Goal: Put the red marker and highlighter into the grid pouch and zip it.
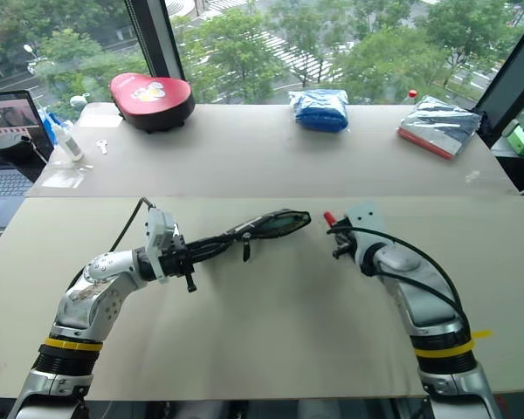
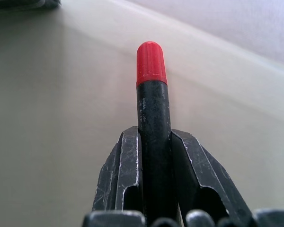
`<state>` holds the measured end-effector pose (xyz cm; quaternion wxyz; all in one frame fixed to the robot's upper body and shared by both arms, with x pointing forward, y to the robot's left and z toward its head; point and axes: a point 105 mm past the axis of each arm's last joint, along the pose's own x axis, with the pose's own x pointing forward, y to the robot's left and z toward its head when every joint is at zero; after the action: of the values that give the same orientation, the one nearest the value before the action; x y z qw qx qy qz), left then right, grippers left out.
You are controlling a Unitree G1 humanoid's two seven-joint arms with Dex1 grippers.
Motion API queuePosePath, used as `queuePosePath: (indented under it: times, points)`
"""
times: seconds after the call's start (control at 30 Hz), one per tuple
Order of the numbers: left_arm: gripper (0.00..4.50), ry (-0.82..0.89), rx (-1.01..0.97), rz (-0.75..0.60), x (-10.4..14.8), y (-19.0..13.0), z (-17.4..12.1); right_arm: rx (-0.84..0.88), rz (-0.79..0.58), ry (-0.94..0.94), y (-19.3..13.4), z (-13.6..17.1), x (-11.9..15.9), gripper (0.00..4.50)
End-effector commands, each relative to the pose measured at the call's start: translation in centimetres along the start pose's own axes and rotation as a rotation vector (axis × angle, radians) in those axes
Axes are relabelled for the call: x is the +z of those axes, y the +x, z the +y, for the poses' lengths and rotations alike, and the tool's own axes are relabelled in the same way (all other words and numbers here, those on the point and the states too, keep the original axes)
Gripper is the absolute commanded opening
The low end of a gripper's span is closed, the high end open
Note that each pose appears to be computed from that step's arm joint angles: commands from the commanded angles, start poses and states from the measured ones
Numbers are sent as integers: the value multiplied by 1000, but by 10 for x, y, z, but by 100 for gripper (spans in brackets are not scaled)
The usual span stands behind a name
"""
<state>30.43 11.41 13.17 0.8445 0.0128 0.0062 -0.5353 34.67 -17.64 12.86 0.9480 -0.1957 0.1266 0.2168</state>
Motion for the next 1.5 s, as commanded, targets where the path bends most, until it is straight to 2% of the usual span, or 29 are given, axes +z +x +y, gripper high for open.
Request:
queuePosePath:
  times: [0.03,0.13,0.23,0.33,0.43,0.87,1.17,1.5]
  points:
    - [0,32,-42,-26,11,2,-6,50,-266,-224,-22,-7,60,51]
    - [0,32,-51,-17,9,2,-7,171,-361,-410,-47,-7,83,51]
    - [0,32,-56,-14,8,2,-7,314,-405,-515,-64,9,95,51]
    - [0,31,-58,-14,7,2,-8,384,-394,-613,-68,21,95,51]
    - [0,30,-62,-15,7,4,-9,457,-345,-724,-68,34,82,51]
    - [0,35,-73,-16,11,6,-11,436,-326,-909,-49,38,68,51]
    - [0,41,-93,-15,14,9,-11,444,-351,-1013,-27,52,68,51]
    - [0,42,-106,-17,15,11,-11,565,-536,-1100,-7,109,85,51]
